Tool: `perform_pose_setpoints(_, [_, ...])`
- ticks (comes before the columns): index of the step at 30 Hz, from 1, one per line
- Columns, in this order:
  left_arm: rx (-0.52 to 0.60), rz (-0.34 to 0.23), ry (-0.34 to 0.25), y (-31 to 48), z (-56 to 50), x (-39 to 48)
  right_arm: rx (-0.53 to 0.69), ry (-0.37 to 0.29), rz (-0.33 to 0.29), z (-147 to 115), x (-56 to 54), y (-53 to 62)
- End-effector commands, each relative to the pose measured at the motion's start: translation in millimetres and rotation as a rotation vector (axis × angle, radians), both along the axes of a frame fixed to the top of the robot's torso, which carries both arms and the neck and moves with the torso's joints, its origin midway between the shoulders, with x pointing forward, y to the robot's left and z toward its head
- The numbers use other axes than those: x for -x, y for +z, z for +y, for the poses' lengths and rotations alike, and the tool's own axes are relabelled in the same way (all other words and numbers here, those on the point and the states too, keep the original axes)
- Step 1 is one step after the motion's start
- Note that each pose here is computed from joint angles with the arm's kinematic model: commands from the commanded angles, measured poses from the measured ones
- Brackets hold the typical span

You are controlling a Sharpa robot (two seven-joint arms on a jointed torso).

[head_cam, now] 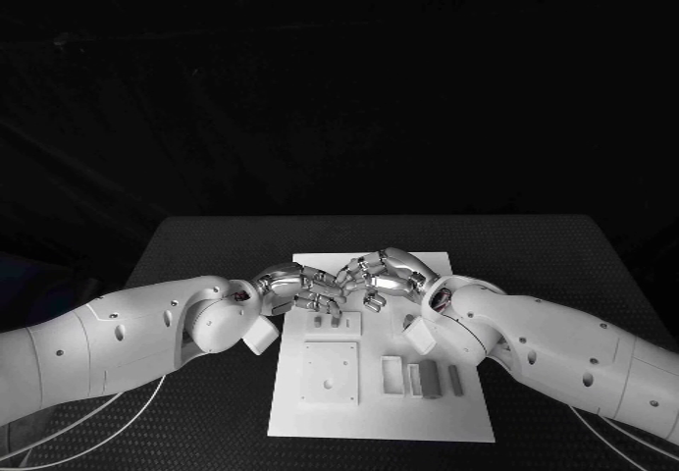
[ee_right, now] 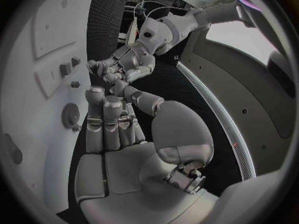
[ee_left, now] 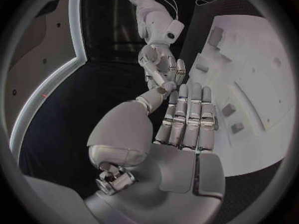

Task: Assemble the parts on the task board

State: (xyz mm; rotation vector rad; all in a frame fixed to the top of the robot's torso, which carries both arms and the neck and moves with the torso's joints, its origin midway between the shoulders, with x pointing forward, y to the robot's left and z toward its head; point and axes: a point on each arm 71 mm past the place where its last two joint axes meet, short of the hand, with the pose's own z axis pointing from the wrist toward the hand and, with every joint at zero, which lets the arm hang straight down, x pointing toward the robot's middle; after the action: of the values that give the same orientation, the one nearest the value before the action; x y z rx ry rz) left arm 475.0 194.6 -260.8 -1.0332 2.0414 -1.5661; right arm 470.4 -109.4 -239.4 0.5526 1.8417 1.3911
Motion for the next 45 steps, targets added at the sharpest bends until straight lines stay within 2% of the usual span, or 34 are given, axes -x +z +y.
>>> perform_pose_setpoints(1, [0.018,-0.008,-0.027,2.0,-2.9,1.2,0.006,-0.001,-0.010,-0.7,-0.2,-0.5])
perform_pose_setpoints(5, [0.020,-0.007,-0.026,2.1,-2.5,1.1,0.024,-0.006,-0.033,-1.3,-0.7,-0.1])
perform_pose_setpoints(15, [0.028,-0.003,-0.032,2.3,-4.5,1.6,0.036,-0.008,-0.045,-0.8,-1.0,0.0])
perform_pose_setpoints(45, [0.023,-0.012,-0.017,2.7,-9.7,1.4,0.040,0.008,-0.043,2.9,1.0,0.4])
